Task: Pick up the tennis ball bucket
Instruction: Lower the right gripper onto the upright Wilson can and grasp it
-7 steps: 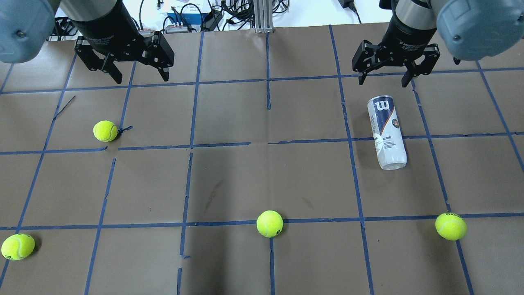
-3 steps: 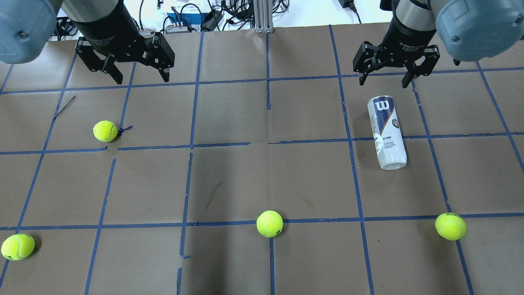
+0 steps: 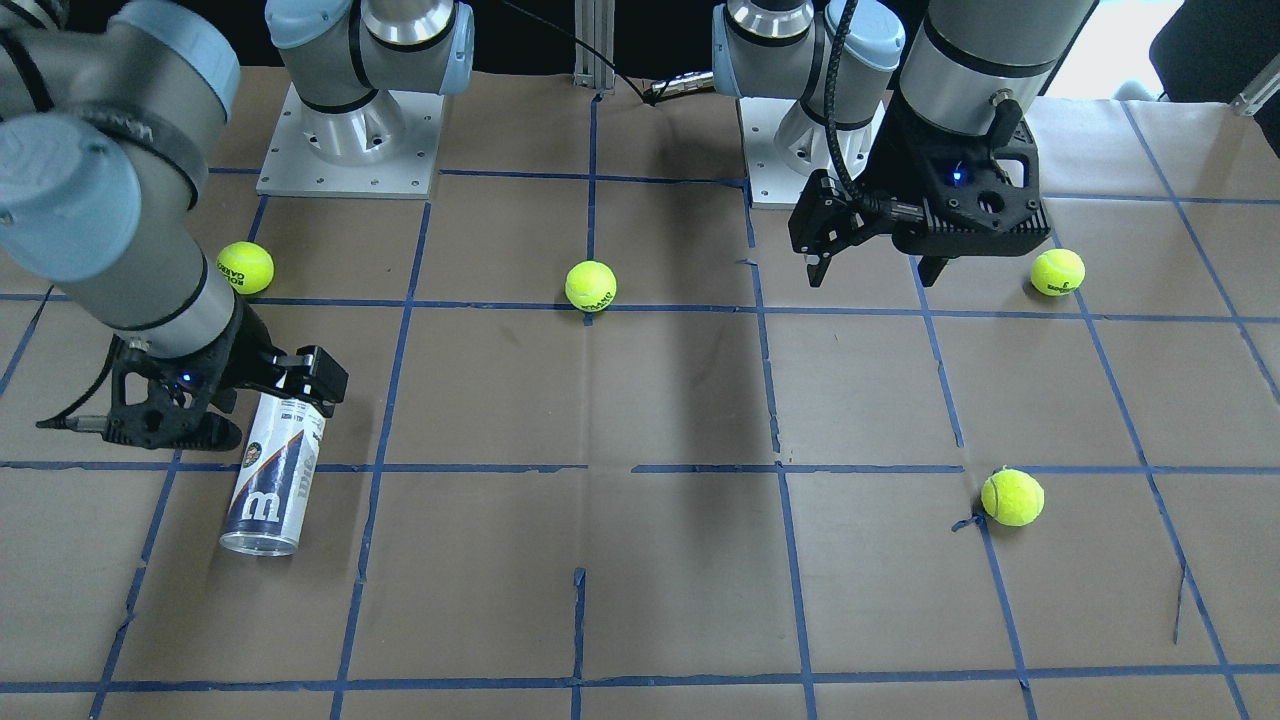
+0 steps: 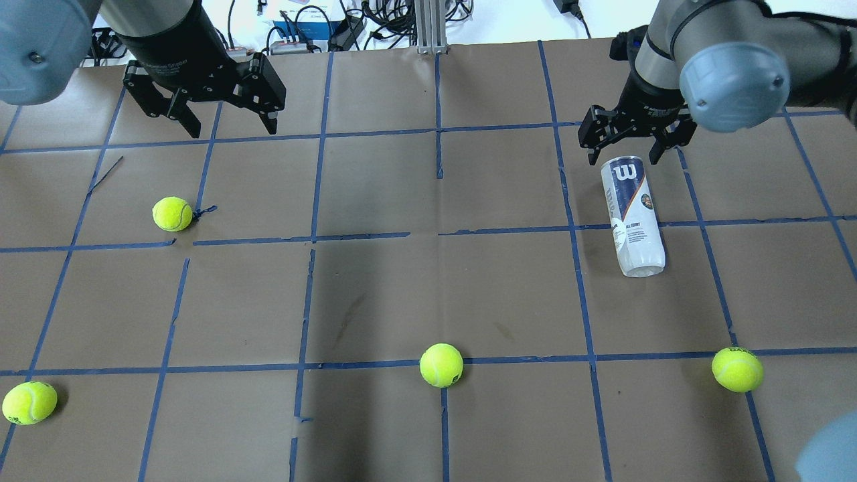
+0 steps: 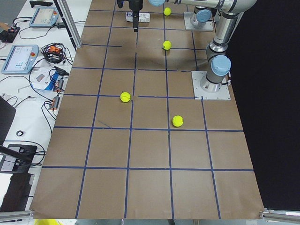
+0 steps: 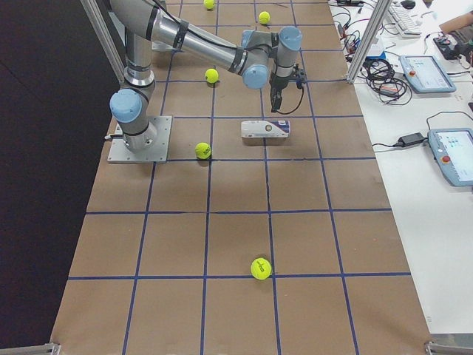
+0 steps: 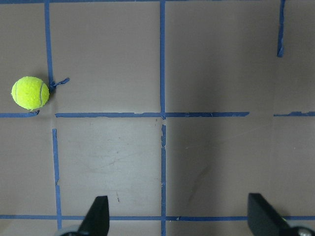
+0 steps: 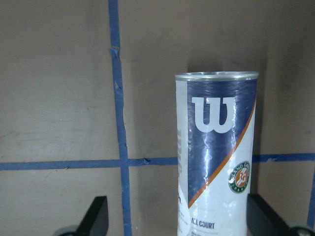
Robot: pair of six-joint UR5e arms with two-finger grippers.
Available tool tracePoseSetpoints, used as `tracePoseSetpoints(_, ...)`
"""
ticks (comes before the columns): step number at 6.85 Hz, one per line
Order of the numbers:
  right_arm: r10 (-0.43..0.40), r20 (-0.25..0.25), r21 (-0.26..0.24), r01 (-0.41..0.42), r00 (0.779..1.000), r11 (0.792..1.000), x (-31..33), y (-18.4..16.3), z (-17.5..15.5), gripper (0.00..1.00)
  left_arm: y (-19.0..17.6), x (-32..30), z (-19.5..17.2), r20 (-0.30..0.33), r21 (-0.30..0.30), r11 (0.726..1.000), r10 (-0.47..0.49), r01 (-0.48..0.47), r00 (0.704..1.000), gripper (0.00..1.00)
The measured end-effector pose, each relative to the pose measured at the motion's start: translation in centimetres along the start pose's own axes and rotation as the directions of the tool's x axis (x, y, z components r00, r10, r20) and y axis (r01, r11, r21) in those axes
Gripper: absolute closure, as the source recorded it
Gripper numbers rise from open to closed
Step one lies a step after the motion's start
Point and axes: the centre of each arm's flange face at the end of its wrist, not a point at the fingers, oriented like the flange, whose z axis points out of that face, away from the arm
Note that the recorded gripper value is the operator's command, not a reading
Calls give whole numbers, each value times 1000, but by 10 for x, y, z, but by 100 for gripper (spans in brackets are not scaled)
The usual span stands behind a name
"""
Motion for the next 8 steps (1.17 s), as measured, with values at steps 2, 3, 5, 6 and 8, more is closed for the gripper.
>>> tracePoseSetpoints(2,-26,8,-37,26,1000,999,27,-5,42,0,0,0,0,-1,0,1000,0,0,1000,0)
tracePoseSetpoints(3,-30,13,-54,31,999,998,34,-5,56,0,0,0,0,-1,0,1000,0,0,1000,0)
tracePoseSetpoints(5,-28,21,-85,29,999,996,39,-7,85,31,0,0,-1,-1,2,1000,0,0,1000,0)
tracePoseSetpoints(6,-21,24,-93,23,999,995,40,-7,92,43,1,0,-2,-1,3,1000,0,0,1000,0)
tracePoseSetpoints(8,-14,26,-100,16,1000,995,40,-7,94,47,1,0,-1,-1,3,1000,-1,1,1000,0)
